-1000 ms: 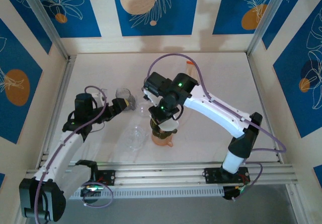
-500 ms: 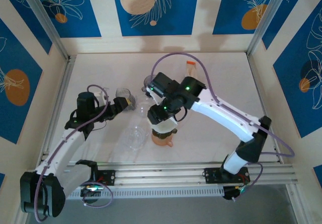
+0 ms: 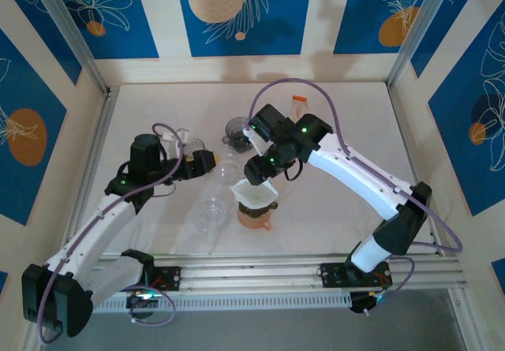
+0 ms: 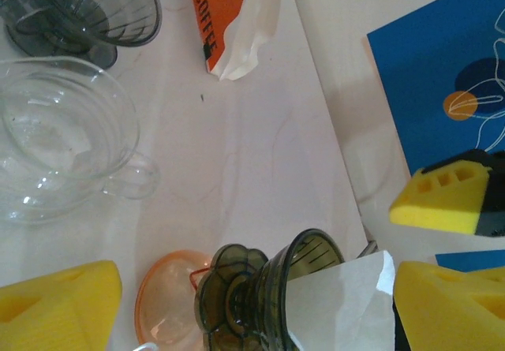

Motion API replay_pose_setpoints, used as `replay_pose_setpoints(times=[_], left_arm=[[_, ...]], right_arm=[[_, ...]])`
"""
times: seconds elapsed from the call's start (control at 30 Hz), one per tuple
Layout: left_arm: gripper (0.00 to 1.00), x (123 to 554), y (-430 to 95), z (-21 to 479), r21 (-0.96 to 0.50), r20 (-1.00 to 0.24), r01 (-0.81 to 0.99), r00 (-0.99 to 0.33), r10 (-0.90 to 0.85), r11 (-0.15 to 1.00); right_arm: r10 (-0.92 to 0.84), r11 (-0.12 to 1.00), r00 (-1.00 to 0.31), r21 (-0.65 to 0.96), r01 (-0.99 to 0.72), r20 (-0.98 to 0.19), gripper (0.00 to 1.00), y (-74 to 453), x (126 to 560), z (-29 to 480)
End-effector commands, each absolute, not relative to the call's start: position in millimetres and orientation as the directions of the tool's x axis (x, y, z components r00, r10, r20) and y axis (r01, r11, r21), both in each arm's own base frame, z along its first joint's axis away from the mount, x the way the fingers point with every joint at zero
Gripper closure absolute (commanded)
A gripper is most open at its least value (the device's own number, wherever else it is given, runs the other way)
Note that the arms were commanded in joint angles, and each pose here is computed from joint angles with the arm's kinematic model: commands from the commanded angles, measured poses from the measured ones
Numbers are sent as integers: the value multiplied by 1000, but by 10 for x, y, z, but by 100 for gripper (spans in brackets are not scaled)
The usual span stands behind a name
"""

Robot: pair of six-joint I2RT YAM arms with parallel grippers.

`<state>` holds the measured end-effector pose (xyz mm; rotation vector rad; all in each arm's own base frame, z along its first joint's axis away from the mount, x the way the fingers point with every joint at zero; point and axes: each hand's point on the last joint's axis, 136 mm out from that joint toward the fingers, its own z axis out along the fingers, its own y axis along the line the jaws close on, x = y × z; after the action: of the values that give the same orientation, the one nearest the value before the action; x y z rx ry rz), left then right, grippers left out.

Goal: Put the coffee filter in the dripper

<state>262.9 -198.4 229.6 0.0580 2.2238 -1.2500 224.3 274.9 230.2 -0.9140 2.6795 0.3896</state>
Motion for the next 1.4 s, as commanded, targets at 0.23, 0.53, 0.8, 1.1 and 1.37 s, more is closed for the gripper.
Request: replay_pose_setpoints(times=[0.23, 0.53, 0.8, 1.1, 1.37], left_arm=[[10, 2566, -1967, 2253, -749, -519, 322, -829, -210, 578], [10, 2578, -1983, 2248, -756, -513, 321, -832, -212, 570], [10, 2581, -2004, 2297, -764, -512, 328, -831, -215, 555], [14, 2593, -2024, 2319, -770, -505, 324, -836, -215, 549], [16, 2523, -2169, 2266, -769, -494, 335, -852, -175, 544]], right_arm=[[-629, 691, -710, 189, -697, -316, 49, 2882, 2232, 2226], [-632, 698, -713, 177, -694, -303, 77, 2860, 2179, 2199], [-612, 727, -734, 154, -669, -295, 97, 2824, 2122, 2221], [-513, 831, -798, 51, -555, -317, 100, 2637, 2155, 2229], [-498, 853, -803, -20, -521, -327, 100, 2599, 2184, 2113]])
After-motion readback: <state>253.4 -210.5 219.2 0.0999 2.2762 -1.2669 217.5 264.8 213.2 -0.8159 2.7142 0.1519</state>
